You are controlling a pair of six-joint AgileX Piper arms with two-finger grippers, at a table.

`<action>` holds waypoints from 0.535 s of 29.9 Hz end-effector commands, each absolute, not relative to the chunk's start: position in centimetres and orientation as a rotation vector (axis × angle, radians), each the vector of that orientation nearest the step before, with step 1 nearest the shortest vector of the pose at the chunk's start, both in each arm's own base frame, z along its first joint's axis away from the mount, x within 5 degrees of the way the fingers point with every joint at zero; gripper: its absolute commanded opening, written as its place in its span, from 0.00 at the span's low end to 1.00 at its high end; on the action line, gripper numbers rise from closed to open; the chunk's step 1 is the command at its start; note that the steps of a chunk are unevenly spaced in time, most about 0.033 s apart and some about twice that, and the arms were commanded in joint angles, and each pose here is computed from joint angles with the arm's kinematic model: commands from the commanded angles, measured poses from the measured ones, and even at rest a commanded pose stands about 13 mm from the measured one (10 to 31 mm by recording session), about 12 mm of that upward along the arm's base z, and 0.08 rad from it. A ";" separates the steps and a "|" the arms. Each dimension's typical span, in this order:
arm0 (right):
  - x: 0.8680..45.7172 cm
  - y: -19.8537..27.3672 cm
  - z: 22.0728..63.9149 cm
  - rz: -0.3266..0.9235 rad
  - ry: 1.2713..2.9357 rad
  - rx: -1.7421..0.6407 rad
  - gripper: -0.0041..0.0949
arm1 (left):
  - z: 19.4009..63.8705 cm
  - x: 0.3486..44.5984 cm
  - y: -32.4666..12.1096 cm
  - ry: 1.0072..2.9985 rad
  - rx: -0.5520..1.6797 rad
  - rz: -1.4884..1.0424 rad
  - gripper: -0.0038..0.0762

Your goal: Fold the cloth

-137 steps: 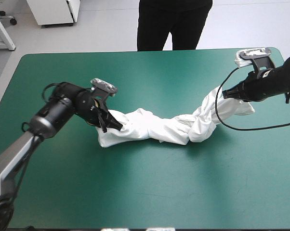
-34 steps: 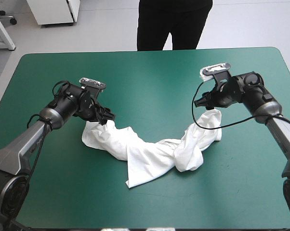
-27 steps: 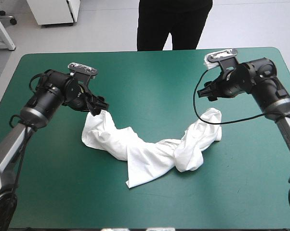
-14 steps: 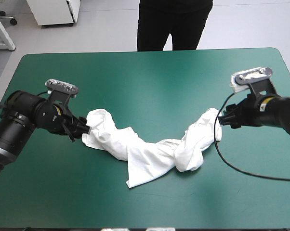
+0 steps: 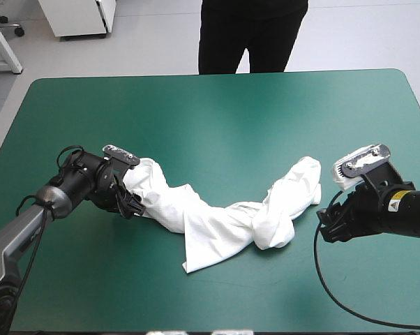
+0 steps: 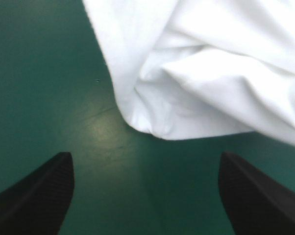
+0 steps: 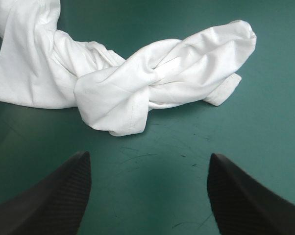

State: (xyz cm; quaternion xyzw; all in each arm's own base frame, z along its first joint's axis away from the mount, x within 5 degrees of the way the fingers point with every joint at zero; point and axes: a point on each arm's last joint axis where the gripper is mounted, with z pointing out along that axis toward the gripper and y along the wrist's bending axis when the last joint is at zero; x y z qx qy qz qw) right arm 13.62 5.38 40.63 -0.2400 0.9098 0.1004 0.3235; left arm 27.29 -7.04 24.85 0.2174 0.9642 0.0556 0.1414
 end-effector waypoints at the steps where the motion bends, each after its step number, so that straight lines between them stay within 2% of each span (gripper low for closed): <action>1: 13.5 5.6 41.6 0.271 2.306 -0.663 0.65 | 24.9 28.7 -6.4 2.756 0.559 0.084 0.77; 4: 13.7 5.8 41.5 0.269 2.298 -0.704 0.65 | 24.3 29.8 -6.4 2.768 0.552 0.046 0.76; 8: 14.3 6.6 41.0 0.285 2.316 -0.765 0.65 | 23.9 30.9 -6.9 2.771 0.555 0.013 0.64; 10: 14.8 7.1 40.3 0.296 2.341 -0.797 0.65 | 23.4 31.3 -7.0 2.783 0.556 0.012 0.55; 16: 16.0 9.0 36.0 0.337 2.482 -0.887 0.64 | 21.3 32.1 -7.4 2.844 0.545 -0.020 0.15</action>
